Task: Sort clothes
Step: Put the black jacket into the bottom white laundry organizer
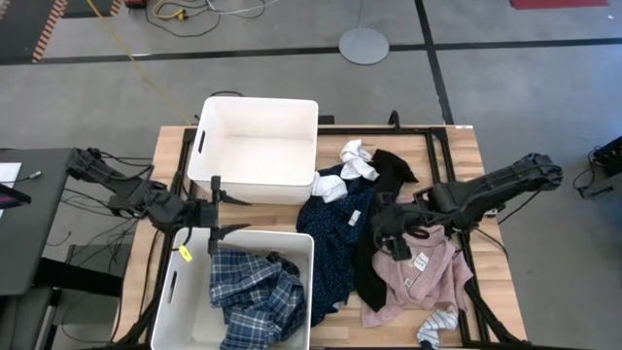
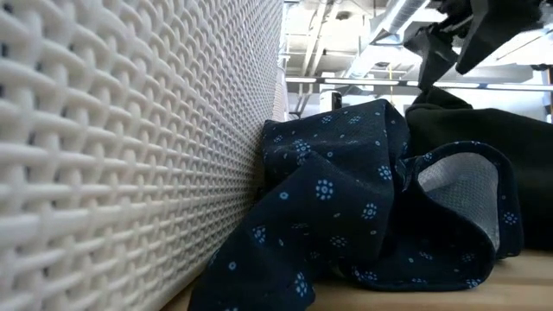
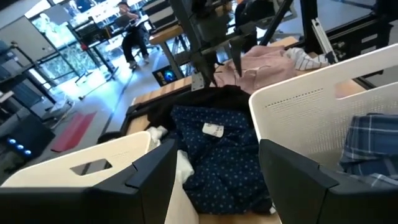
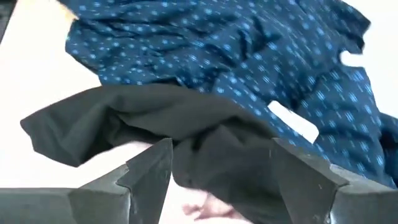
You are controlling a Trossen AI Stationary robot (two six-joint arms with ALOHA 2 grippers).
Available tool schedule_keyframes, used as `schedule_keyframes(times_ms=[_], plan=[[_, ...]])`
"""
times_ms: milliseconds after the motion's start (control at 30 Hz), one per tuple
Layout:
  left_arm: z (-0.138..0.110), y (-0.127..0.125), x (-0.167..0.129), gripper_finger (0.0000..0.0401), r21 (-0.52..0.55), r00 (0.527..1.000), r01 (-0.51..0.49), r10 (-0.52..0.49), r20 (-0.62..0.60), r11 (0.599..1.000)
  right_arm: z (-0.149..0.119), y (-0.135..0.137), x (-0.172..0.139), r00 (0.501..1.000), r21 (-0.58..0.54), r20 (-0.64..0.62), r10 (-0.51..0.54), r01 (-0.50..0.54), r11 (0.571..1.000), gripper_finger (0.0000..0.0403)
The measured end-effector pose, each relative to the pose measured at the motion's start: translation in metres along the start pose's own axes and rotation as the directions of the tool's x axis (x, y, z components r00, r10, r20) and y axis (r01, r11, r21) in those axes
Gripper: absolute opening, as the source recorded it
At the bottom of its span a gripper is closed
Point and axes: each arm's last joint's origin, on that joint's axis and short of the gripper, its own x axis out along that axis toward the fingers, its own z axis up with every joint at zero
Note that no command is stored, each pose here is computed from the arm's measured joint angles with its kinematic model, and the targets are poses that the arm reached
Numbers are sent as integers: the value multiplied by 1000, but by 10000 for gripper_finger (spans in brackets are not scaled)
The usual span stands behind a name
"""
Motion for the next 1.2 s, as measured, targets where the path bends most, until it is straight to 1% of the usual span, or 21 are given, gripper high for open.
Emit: schedule_keyframes(times_ms=[67,200,300,400,500,567,633,700,733,767,900,1000,1100,1200], plan=[[-1,-1,3,222,6,1000,-2,2,-13,1000,0,2,6,1000,-24,-29,-3,2,1000,286],[-3,-4,10,222,16,999,7,-7,-37,1000,-3,0,29,987,-21,-159,-27,24,999,286],[-3,-7,13,222,23,999,25,-24,-46,999,-7,-3,49,962,-20,-270,-47,43,999,286],[-4,-8,15,222,26,998,28,-27,-52,999,-12,-6,65,924,-44,-370,-102,92,995,279],[-4,-9,15,222,16,998,29,-28,-52,999,-17,-3,70,897,-77,-421,-133,111,991,247],[-4,-9,15,222,13,998,30,-29,-54,999,-18,-1,69,891,-98,-427,-154,124,987,203],[-4,-9,15,222,15,998,30,-30,-56,999,-18,2,64,895,-115,-415,-163,126,985,139],[-4,-9,15,222,21,998,31,-29,-56,999,-16,5,55,906,-126,-389,-165,125,984,61],[-4,-9,15,222,26,998,31,-29,-56,999,-15,6,50,914,-132,-371,-163,121,984,34],[-4,-9,15,222,31,998,31,-29,-54,999,-12,7,44,923,-131,-348,-166,127,983,22],[-3,-8,15,222,42,999,27,-25,-39,999,0,9,12,954,-109,-214,-212,192,975,15],[0,-8,15,222,45,1000,19,-19,-15,999,11,10,-18,963,-99,-85,-257,248,964,6],[4,-7,15,222,51,1000,9,-10,17,999,21,9,-47,951,-87,43,-306,309,947,3],[8,-5,15,222,59,998,-5,2,60,998,31,7,-73,926,-85,170,-336,353,932,2]])
